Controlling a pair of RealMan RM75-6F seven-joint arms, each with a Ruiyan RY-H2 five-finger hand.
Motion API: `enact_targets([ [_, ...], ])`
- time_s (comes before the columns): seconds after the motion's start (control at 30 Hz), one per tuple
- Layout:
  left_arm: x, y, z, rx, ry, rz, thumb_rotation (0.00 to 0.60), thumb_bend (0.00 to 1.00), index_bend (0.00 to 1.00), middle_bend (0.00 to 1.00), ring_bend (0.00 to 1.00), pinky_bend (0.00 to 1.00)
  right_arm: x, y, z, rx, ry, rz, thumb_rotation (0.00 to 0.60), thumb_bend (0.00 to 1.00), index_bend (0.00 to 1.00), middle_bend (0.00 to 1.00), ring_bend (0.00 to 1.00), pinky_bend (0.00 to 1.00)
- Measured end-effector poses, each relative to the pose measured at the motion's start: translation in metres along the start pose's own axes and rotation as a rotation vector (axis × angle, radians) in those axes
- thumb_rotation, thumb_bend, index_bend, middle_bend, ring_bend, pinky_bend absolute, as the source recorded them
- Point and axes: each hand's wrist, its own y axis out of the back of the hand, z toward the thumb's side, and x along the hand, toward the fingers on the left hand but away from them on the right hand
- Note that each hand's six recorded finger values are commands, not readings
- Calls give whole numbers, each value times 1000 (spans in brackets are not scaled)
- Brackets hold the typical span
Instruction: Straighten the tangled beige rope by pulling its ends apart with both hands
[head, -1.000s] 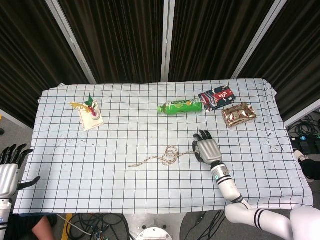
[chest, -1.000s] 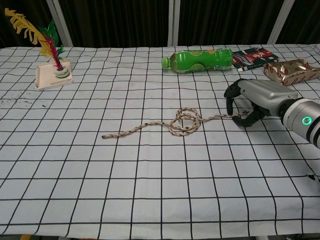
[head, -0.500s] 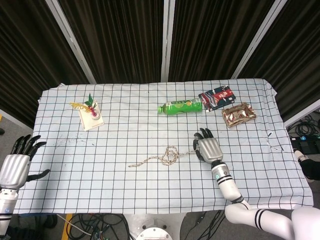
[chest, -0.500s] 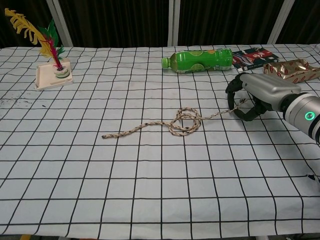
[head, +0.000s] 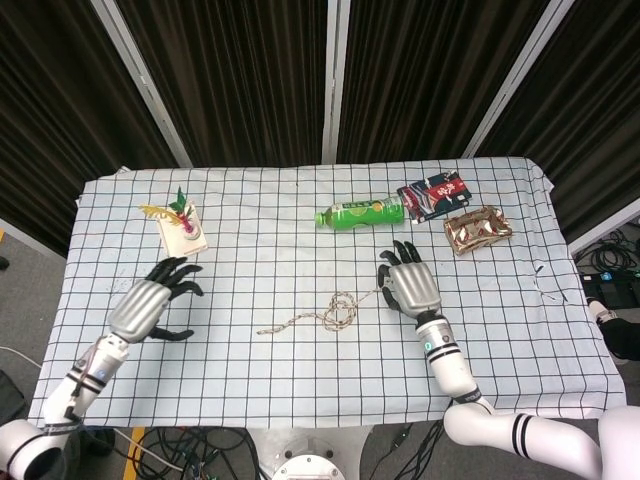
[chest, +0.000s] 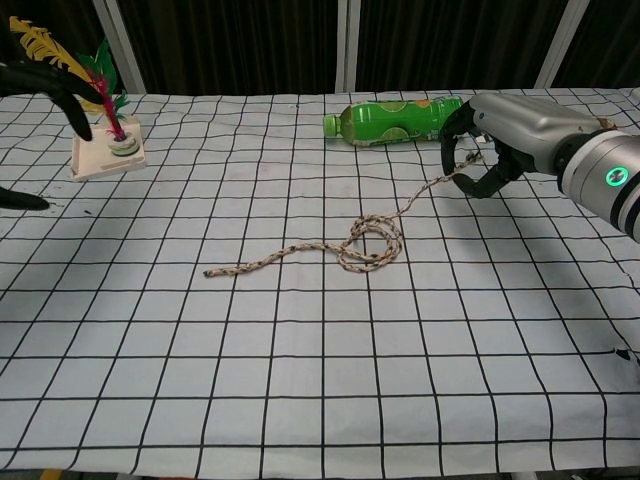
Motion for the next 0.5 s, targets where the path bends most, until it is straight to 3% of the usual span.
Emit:
enact_targets([
  [0.2, 30, -34, 29, -8, -10, -47, 600, 171, 475, 147, 0, 0, 2, -2, -4, -1, -15, 8, 600, 477, 635, 204, 0, 0],
  [0.5, 54, -72, 57, -25, 16, -98, 581, 192, 476, 146, 0, 0, 3, -8, -13, -2, -30, 23, 600, 483, 636, 204, 0, 0],
])
